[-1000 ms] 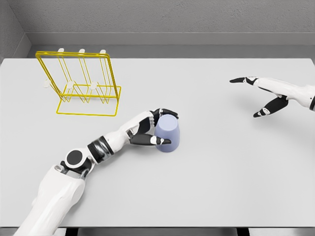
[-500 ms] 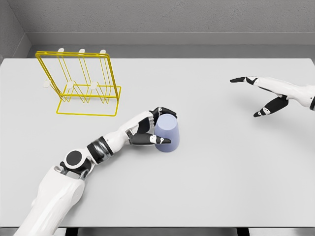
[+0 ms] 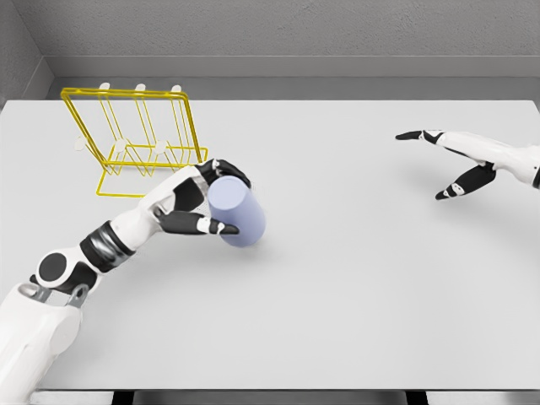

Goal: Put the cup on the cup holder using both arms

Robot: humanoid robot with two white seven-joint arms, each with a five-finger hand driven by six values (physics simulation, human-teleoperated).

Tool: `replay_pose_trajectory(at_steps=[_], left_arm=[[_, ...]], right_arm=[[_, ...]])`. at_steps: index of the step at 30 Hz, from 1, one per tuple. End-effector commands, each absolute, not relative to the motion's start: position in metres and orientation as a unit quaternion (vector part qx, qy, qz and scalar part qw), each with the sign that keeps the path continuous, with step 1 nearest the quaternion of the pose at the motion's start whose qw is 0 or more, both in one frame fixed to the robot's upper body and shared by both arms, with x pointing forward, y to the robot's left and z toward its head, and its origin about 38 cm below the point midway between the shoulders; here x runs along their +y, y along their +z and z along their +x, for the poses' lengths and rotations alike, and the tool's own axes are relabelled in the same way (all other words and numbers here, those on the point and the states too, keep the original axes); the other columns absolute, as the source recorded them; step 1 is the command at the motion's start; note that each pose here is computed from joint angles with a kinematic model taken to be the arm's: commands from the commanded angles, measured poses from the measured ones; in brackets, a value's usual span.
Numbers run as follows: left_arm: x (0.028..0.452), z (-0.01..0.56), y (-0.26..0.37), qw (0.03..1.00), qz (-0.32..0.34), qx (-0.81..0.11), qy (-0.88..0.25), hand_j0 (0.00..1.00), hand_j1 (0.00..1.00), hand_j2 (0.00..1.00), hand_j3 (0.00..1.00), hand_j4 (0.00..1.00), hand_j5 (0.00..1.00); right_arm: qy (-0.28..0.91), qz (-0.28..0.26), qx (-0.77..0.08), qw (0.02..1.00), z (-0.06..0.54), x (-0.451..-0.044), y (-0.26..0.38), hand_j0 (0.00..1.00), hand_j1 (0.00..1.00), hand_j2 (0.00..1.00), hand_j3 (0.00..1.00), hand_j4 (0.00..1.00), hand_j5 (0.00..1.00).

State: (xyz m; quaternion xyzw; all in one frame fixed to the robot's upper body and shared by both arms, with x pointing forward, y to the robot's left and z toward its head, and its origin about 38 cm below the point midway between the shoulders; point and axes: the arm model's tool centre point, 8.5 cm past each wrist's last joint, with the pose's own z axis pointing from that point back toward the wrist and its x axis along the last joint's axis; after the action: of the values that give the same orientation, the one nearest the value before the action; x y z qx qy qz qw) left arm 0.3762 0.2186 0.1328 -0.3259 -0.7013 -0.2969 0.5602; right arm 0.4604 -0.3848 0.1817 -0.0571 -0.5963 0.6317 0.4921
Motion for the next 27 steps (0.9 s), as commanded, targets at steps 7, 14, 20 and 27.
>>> replay_pose_trajectory(at_steps=[7, 14, 20, 27], left_arm=[[0.288, 0.373, 0.188, 0.541, -0.299, -0.733, -0.284, 0.45, 0.45, 0.45, 0.45, 0.45, 0.45], [0.306, 0.381, 0.215, 0.526, -0.289, -0.75, -0.278, 0.45, 0.45, 0.45, 0.45, 0.45, 0.45], [0.308, 0.394, 0.231, 0.52, -0.281, -0.756, -0.282, 0.45, 0.45, 0.45, 0.45, 0.45, 0.45], [0.315, 0.41, 0.235, 0.533, -0.273, -0.753, -0.273, 0.45, 0.45, 0.45, 0.45, 0.45, 0.45]], right_arm=[[0.628, -0.056, -0.599, 0.494, 0.46, -0.386, 0.182, 1.0, 1.0, 1.0, 1.0, 1.0, 1.0], [0.629, -0.055, -0.598, 0.494, 0.46, -0.385, 0.182, 1.0, 1.0, 1.0, 1.0, 1.0, 1.0], [0.629, -0.055, -0.598, 0.494, 0.46, -0.385, 0.182, 1.0, 1.0, 1.0, 1.0, 1.0, 1.0], [0.629, -0.055, -0.598, 0.494, 0.46, -0.385, 0.182, 1.0, 1.0, 1.0, 1.0, 1.0, 1.0]])
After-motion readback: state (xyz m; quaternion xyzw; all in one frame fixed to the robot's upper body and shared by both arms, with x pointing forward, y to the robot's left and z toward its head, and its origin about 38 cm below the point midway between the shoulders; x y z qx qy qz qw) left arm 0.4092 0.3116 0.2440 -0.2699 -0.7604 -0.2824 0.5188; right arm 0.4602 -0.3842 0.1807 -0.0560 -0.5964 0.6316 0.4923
